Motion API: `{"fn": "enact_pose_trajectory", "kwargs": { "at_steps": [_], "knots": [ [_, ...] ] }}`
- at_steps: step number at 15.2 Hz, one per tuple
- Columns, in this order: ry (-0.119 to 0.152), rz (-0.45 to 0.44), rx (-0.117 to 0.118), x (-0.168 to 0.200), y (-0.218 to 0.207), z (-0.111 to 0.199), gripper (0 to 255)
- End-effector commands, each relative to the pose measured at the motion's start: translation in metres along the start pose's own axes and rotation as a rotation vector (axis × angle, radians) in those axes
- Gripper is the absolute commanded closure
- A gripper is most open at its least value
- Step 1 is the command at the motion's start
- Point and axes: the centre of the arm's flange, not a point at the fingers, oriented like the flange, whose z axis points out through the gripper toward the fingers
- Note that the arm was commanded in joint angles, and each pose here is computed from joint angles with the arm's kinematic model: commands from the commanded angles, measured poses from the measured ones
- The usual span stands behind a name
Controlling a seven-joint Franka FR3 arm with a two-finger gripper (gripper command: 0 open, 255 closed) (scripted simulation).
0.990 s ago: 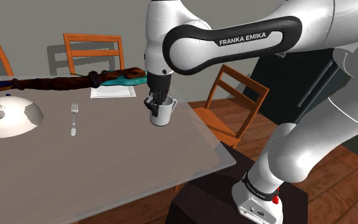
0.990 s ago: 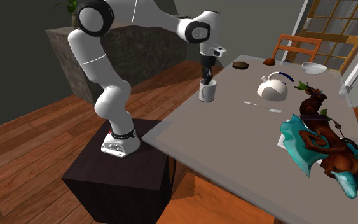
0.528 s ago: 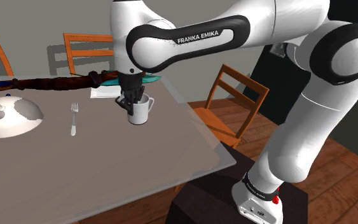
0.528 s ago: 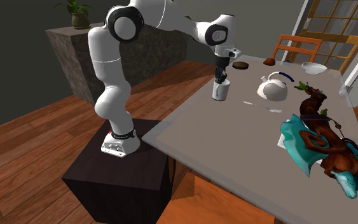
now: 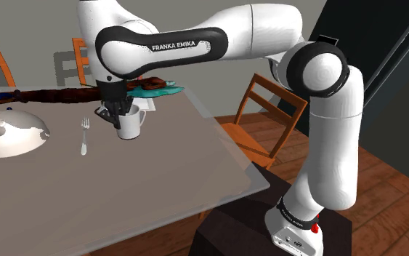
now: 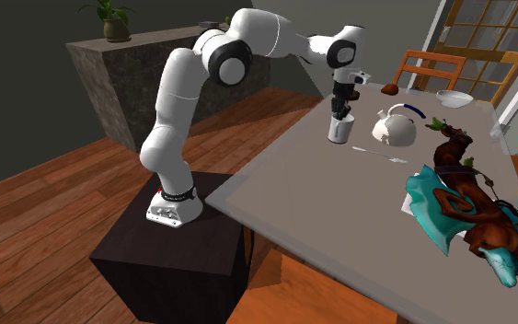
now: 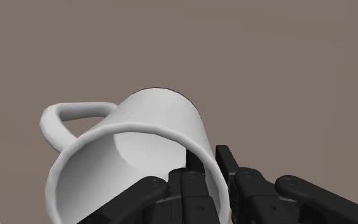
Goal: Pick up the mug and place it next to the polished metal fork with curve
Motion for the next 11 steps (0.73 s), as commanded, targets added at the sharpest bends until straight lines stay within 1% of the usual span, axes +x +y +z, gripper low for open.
{"fn": "enact_pose_trajectory", "kwargs": {
  "at_steps": [1,6,11],
  "knots": [
    [0.0,0.001,-0.001,0.023,-0.008,0.008,255],
    [0.0,0.001,-0.001,0.085,-0.028,0.019,255],
    [0.0,0.001,-0.001,0.086,-0.03,0.045,255]
  ]
}}
